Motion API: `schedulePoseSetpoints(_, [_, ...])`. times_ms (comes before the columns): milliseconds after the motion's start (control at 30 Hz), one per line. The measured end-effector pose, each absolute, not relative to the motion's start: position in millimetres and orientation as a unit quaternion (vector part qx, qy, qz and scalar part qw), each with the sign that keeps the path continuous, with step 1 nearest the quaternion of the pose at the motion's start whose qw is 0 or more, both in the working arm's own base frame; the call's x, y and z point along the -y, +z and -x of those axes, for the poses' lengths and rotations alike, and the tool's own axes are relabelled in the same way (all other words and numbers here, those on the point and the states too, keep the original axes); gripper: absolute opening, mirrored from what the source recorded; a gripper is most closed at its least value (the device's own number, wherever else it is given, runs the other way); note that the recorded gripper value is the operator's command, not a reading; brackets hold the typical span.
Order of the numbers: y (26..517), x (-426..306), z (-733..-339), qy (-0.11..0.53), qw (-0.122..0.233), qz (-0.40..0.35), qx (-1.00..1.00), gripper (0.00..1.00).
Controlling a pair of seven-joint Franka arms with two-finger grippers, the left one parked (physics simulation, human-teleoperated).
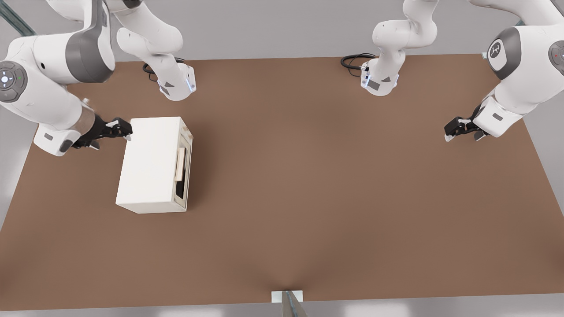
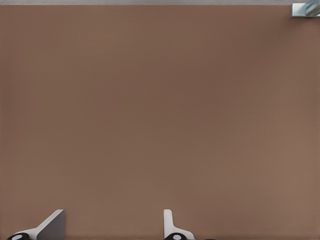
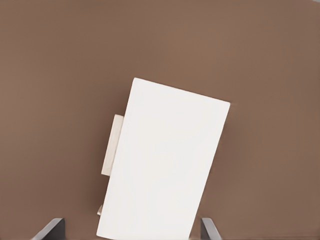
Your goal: Keep left arm still and open the oven door with right arm
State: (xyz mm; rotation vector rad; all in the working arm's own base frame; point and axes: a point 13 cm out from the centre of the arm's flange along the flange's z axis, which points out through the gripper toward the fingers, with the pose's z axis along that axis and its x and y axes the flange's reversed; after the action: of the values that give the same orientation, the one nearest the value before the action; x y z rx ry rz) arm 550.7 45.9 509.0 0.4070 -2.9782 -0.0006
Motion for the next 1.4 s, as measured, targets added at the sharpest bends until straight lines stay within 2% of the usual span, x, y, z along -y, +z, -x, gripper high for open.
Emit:
schedulePoseSetpoints(100, [494.6, -51.9, -555.6, -0.002, 0.079, -0.143, 0.987, 1.0])
schedulePoseSetpoints(133, [484.5, -56.0, -558.7, -0.003, 0.087, -0.148, 0.985, 0.88])
schedulePoseSetpoints(167, [472.8, -60.1, -561.5, -0.004, 0.097, -0.154, 0.983, 0.1])
schedulePoseSetpoints(200, [460.0, -65.4, -561.4, 0.007, 0.112, -0.163, 0.98, 0.0])
schedulePoseSetpoints(267, [423.4, -93.8, -557.9, 0.087, 0.159, -0.202, 0.962, 0.0])
schedulePoseSetpoints(367, [362.0, -141.3, -528.3, 0.256, 0.242, -0.254, 0.901, 0.0])
schedulePoseSetpoints(433, [336.9, -140.3, -508.7, 0.328, 0.27, -0.245, 0.871, 0.0])
schedulePoseSetpoints(467, [328.5, -135.8, -505.1, 0.356, 0.272, -0.237, 0.862, 0.0])
schedulePoseSetpoints(600, [309.3, -148.1, -506.3, 0.418, 0.242, -0.212, 0.849, 0.0])
schedulePoseSetpoints(767, [289.8, -163.9, -508.7, 0.452, 0.205, -0.174, 0.851, 0.0])
schedulePoseSetpoints(1100, [251.4, -166.7, -515.3, 0.477, 0.158, -0.096, 0.86, 0.0])
schedulePoseSetpoints(1400, [225.1, -156.5, -508.5, 0.491, 0.139, -0.051, 0.858, 0.0])
